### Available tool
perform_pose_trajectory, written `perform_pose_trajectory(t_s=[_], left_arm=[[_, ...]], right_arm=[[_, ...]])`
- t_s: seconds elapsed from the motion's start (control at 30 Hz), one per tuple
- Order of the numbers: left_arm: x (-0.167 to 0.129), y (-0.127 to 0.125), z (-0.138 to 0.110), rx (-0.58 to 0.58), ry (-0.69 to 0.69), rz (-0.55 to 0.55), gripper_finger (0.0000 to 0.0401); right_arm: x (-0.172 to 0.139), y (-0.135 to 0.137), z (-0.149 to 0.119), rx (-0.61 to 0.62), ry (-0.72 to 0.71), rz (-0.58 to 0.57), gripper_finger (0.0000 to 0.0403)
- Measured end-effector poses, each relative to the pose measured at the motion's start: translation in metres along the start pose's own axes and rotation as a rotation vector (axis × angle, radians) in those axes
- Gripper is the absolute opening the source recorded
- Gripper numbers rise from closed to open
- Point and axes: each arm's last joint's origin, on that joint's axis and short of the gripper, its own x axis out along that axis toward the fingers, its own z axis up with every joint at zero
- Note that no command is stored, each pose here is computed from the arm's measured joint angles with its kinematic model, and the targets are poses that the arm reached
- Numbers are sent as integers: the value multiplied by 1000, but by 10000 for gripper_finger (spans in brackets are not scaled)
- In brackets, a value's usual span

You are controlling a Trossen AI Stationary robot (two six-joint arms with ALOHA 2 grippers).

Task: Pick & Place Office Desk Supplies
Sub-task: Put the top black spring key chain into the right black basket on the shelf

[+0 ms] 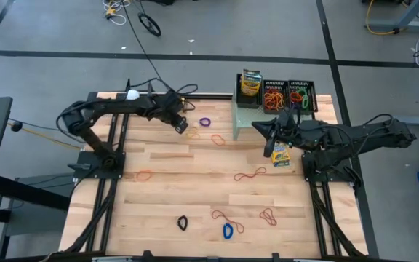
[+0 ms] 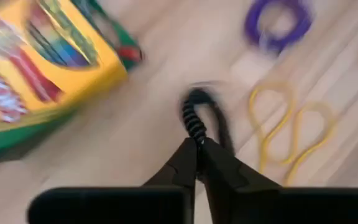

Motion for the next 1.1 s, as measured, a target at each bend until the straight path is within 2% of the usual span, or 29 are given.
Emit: perform_pose_trajectory(t_s=[0.1,0.23,0.47,0.63,0.83,1.03,1.1], left_arm=[[-21,-15,3,-10,-84,-15,11],[-45,-43,5,-29,-200,-94,21],[-61,-104,1,-40,-354,-306,18],[-67,-147,-4,-17,-472,-478,18],[-66,-181,-12,5,-571,-611,18],[-64,-200,-11,-35,-693,-757,18],[-63,-201,-11,-48,-693,-769,18]], right_arm=[[1,-1,-2,-1,17,-10,7],[1,-3,-9,56,64,-20,7],[11,-2,-52,328,206,37,14],[23,1,-90,581,273,73,56],[40,10,-115,812,220,128,125],[55,16,-122,898,158,160,175],[58,18,-123,907,129,170,182]])
